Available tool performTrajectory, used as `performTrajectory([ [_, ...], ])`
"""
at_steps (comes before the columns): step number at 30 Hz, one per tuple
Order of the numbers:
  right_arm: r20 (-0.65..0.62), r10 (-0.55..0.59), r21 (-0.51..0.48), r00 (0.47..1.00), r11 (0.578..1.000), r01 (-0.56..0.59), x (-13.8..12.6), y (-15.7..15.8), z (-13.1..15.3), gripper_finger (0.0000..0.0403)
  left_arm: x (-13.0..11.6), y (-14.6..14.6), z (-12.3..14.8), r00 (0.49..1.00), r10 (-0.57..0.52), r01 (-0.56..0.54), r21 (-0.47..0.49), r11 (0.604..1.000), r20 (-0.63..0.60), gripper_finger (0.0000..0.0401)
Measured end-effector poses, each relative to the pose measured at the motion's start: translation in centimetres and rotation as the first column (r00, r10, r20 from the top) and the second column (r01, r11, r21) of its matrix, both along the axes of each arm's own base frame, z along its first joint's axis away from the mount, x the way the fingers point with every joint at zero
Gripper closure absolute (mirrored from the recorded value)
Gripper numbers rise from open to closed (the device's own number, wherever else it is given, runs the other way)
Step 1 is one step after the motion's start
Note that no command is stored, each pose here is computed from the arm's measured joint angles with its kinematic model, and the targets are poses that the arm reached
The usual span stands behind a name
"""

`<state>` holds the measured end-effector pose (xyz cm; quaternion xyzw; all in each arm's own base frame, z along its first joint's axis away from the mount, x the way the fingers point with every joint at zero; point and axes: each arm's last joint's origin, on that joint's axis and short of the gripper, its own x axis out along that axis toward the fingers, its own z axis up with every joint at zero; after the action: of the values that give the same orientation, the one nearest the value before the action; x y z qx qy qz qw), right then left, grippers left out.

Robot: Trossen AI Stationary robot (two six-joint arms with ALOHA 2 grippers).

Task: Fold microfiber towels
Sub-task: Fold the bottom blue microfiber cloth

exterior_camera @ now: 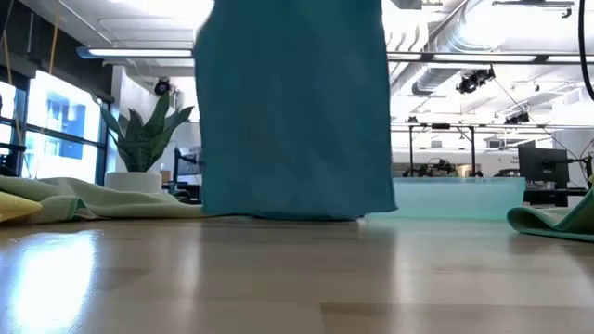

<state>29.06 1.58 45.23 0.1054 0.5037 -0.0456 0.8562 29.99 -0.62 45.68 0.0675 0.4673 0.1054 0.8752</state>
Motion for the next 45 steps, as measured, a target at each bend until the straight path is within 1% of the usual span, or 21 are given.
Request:
performTrajectory([
  [5, -0.198, 0.035, 0.019, 0.980, 0.999, -0.032, 1.1, 3.0, -4.9, 0.0403, 0.9, -3.3, -1.0, 1.000, -0.024, 0.023, -0.077, 0.997, -0.011, 0.0401],
  [7, -0.240, 0.048, 0.017, 0.970, 0.999, -0.046, 1.5, 4.1, -6.7, 0.0403, 1.5, -4.7, -1.6, 0.999, -0.036, 0.033, -0.117, 0.993, -0.026, 0.0401],
  [9, -0.258, 0.067, 0.022, 0.964, 0.998, -0.063, 1.8, 5.3, -8.2, 0.0403, 2.3, -6.1, -2.6, 0.997, -0.047, 0.039, -0.137, 0.990, -0.053, 0.0401],
  [14, -0.235, 0.150, 0.106, 0.960, 0.986, -0.128, 2.4, 8.0, -10.5, 0.0403, 4.6, -9.9, -6.0, 0.985, -0.082, 0.064, -0.121, 0.991, -0.150, 0.0401],
  [17, -0.231, 0.177, 0.134, 0.957, 0.980, -0.148, 2.4, 9.2, -11.7, 0.0403, 5.5, -11.5, -7.6, 0.977, -0.092, 0.068, -0.126, 0.990, -0.192, 0.0401],
  [20, -0.223, 0.206, 0.174, 0.953, 0.970, -0.169, 2.4, 10.5, -12.8, 0.0403, 5.9, -12.3, -8.3, 0.973, -0.100, 0.062, -0.181, 0.982, -0.209, 0.0401],
  [22, -0.194, 0.232, 0.211, 0.953, 0.959, -0.190, 2.6, 11.4, -13.5, 0.0403, 6.0, -12.9, -8.7, 0.970, -0.116, 0.071, -0.210, 0.975, -0.215, 0.0401],
  [25, -0.158, 0.261, 0.246, 0.952, 0.944, -0.218, 2.6, 12.7, -14.6, 0.0403, 6.3, -13.9, -9.3, 0.967, -0.131, 0.083, -0.216, 0.973, -0.218, 0.0401],
  [30, -0.138, 0.248, 0.291, 0.959, 0.936, -0.200, 2.5, 14.2, -17.0, 0.0403, 6.9, -15.1, -10.4, 0.962, -0.154, 0.105, -0.217, 0.971, -0.225, 0.0401],
  [35, -0.112, 0.228, 0.334, 0.967, 0.925, -0.180, 2.4, 15.2, -18.8, 0.0403, 8.2, -16.4, -13.2, 0.940, -0.177, 0.124, -0.190, 0.974, -0.292, 0.0401],
  [41, -0.069, 0.223, 0.356, 0.972, 0.916, -0.184, 2.5, 16.0, -19.3, 0.0403, 9.4, -18.4, -17.0, 0.905, -0.203, 0.148, -0.169, 0.974, -0.375, 0.0401],
  [43, -0.057, 0.216, 0.364, 0.975, 0.914, -0.181, 2.5, 16.2, -19.2, 0.0403, 9.5, -19.3, -18.0, 0.896, -0.205, 0.150, -0.165, 0.975, -0.395, 0.0401],
  [45, -0.049, 0.194, 0.356, 0.980, 0.920, -0.164, 2.4, 16.5, -19.2, 0.0403, 9.3, -20.3, -18.6, 0.893, -0.203, 0.148, -0.163, 0.975, -0.403, 0.0401],
])
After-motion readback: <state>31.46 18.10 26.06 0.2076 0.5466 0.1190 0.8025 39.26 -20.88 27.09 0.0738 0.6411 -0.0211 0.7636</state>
